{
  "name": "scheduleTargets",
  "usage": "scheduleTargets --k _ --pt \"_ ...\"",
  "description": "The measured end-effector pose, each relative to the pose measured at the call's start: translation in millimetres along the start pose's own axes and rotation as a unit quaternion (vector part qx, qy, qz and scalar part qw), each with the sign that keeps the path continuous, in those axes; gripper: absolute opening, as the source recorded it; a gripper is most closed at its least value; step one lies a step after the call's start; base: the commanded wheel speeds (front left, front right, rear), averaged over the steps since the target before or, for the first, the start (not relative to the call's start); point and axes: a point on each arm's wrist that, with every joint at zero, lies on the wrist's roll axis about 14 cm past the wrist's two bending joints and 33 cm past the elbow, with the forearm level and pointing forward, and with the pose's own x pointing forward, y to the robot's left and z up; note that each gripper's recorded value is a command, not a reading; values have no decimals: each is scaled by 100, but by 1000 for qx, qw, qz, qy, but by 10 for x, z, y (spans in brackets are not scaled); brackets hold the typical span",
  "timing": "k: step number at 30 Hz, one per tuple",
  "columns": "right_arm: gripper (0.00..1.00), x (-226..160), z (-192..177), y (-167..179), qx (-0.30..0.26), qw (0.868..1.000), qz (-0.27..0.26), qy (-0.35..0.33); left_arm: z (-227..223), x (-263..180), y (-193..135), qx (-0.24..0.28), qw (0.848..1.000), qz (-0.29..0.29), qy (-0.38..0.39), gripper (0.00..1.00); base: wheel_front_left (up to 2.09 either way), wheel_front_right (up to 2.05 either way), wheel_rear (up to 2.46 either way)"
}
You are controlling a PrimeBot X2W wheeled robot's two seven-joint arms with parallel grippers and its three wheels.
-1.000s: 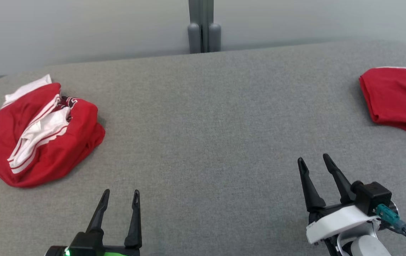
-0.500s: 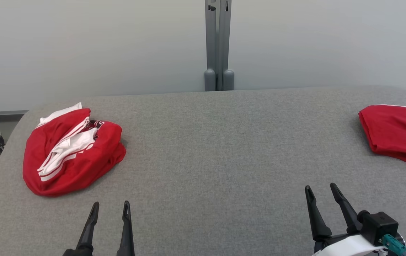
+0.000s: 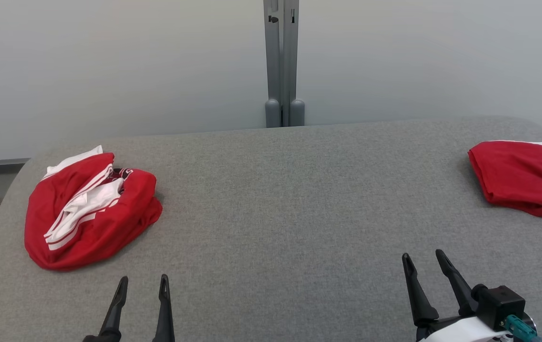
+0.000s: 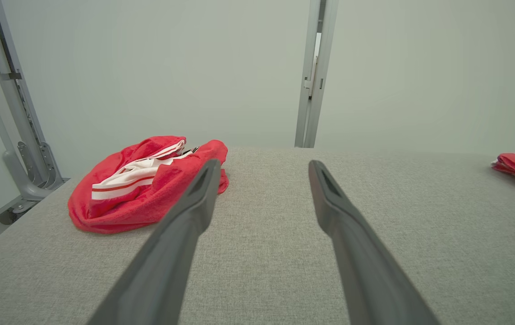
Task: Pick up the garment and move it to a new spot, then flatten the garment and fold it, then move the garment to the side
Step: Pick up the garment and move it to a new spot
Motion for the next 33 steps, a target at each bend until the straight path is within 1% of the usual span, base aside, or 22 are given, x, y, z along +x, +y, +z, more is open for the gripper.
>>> scheduleTargets --k 13,20,33 --pt "100 -9 -7 -8 2 1000 -3 0 -26 -9 14 5 1000 -1 4 100 0 0 0" --pt "100 -27 21 -57 6 1000 -14 -5 -43 -12 -48 6 1000 -13 6 100 0 0 0" --pt "100 -64 -17 -35 6 1000 -11 1 -120 -41 -133 7 999 -29 18 100 0 0 0"
